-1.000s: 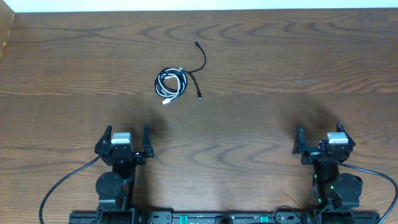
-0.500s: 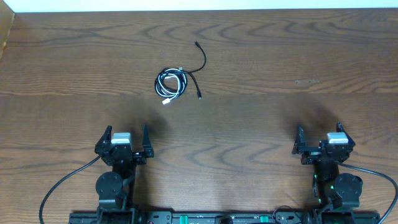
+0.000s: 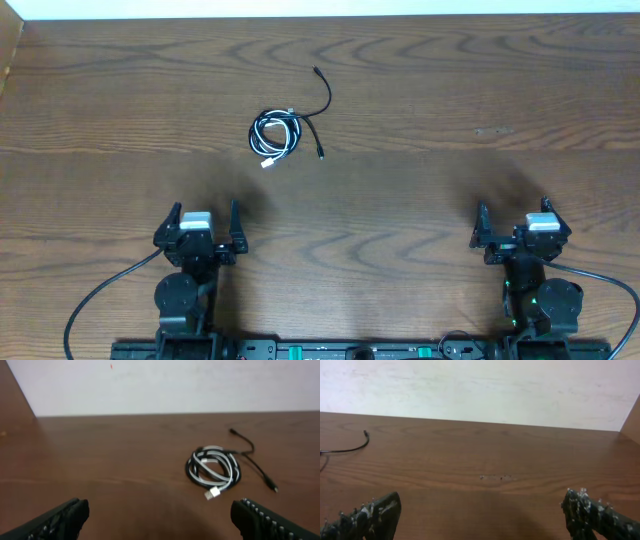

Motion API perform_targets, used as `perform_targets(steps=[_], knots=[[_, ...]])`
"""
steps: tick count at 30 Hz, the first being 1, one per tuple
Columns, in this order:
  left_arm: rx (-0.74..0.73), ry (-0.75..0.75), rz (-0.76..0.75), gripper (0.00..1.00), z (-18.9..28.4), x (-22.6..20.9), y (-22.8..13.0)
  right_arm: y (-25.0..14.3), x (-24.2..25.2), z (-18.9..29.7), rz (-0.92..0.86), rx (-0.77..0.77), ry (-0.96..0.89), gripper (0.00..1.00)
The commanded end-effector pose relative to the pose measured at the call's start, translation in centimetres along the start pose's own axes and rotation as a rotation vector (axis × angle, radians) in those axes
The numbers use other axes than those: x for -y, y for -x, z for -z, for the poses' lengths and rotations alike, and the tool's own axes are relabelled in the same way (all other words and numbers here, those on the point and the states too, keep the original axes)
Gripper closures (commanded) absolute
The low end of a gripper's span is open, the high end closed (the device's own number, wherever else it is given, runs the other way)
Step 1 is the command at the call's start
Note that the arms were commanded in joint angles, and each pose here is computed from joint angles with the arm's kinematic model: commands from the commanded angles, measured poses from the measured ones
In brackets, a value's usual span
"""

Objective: Untangle cables

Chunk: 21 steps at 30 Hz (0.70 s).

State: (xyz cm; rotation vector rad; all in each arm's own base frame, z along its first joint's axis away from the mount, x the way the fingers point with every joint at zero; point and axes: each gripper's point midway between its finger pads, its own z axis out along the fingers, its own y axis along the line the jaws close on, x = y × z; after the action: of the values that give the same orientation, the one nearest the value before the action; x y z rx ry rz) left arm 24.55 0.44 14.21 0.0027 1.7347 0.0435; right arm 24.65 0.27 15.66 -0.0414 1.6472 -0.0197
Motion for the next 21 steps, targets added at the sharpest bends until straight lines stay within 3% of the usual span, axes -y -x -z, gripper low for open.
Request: perform_targets(steps=[1,21], knots=[[-0.086,0.014,0.016,0.04,-0.1,-0.2,-1.5,-0.1,0.0,0.0,0.012,-0.004,-0.003,0.01],[-0.438,0.002,0.03,0.04,-2.0,0.1,-3.6,-0.1,0.0,0.0,0.011,-0.004,-0.004,0.01]])
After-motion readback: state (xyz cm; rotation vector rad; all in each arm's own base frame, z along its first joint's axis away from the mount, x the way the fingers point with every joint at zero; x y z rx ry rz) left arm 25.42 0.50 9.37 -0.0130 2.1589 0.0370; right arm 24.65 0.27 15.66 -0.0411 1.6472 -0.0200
